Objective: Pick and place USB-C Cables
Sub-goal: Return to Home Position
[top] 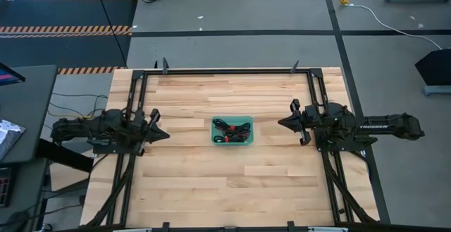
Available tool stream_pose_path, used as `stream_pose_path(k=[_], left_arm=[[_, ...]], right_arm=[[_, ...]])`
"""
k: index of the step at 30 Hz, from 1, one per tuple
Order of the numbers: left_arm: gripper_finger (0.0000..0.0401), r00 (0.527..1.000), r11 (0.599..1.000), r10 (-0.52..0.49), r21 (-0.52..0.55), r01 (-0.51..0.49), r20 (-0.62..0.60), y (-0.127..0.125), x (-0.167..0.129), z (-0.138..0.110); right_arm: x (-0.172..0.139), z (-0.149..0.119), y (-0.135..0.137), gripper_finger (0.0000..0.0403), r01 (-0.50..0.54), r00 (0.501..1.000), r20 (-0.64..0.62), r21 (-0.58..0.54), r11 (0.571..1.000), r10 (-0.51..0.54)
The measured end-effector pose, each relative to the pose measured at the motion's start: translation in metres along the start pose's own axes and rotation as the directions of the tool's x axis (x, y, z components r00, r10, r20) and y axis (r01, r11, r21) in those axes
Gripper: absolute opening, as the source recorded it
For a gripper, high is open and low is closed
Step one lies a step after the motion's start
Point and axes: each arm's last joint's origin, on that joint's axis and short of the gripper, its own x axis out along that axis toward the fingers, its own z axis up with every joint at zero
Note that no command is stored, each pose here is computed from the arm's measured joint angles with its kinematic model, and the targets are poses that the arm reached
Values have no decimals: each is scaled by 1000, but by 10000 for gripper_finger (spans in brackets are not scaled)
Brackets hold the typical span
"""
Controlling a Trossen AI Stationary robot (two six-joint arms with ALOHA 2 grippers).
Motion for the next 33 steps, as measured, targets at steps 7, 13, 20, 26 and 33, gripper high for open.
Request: stream_pose_path(k=[7, 13, 20, 26, 33], left_arm=[[8, 998, 999, 33, -8, -33, 54, 6, 5, -17], [8, 997, 999, 36, -33, -34, 69, 7, 6, -21], [8, 998, 999, 41, -32, -40, 36, 6, 6, -25], [9, 994, 994, 106, 2, -106, 40, 8, 6, -25], [13, 992, 988, 121, 91, -125, 43, 9, 6, -25]], right_arm=[[0, -4, -1, 5, 5, 999, -41, -25, 1000, -6], [0, -7, -1, 5, 12, 998, -67, -16, 1000, -13], [0, -7, -1, 5, 12, 997, -74, -10, 1000, -13], [0, -7, -1, 5, 11, 997, -75, -25, 1000, -12], [0, -7, -1, 5, 12, 997, -75, -10, 1000, -12]])
